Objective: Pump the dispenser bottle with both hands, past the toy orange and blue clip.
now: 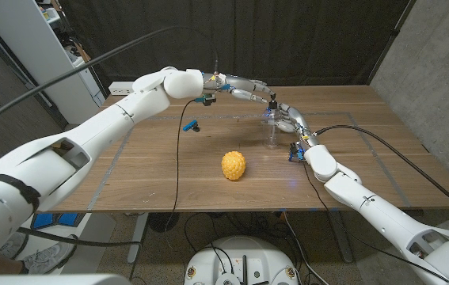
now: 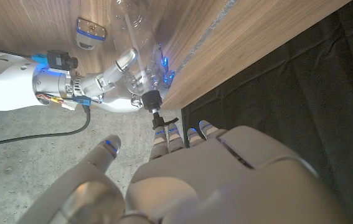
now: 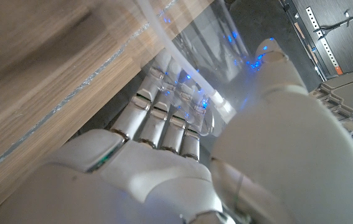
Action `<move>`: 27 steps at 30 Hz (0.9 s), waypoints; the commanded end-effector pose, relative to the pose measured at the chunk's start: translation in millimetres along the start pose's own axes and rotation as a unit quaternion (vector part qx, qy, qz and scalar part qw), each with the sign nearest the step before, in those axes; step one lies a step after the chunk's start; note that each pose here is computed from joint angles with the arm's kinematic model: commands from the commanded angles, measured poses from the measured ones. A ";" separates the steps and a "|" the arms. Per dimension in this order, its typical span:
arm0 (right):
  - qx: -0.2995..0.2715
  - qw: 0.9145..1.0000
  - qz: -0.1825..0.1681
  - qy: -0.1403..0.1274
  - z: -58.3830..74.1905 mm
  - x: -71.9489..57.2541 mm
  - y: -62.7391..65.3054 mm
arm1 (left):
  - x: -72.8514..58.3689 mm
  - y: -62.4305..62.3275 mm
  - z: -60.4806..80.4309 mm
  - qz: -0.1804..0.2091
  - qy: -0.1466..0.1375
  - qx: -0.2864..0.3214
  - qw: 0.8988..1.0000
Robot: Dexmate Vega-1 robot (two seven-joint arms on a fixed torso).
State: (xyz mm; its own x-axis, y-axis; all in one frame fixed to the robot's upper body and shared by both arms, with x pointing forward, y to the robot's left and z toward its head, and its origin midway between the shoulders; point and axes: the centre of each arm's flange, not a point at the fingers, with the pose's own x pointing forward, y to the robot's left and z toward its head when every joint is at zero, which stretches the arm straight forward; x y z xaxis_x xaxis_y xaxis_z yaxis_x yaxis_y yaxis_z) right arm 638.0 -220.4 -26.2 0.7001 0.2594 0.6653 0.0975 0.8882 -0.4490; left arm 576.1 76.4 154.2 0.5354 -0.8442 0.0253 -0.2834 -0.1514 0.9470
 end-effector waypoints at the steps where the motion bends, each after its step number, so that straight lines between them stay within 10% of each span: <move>1: 0.003 1.000 -0.003 0.002 -0.7 0.3 -0.2 | -4.2 8.7 -1.8 0.019 0.008 0.005 1.000; 27: 0.011 1.000 -0.005 0.005 -2.5 0.4 0.6 | -15.8 21.7 -8.2 0.059 0.022 -0.008 0.998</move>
State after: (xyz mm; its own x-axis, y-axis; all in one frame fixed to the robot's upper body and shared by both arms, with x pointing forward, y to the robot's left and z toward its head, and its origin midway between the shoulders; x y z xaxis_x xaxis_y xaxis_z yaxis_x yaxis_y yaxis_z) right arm 640.0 -221.4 -25.6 0.7012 0.2483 0.6683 0.0940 0.8970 -0.4319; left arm 570.4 85.5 170.6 0.5354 -0.8374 0.1098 -0.3264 -0.0852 0.9414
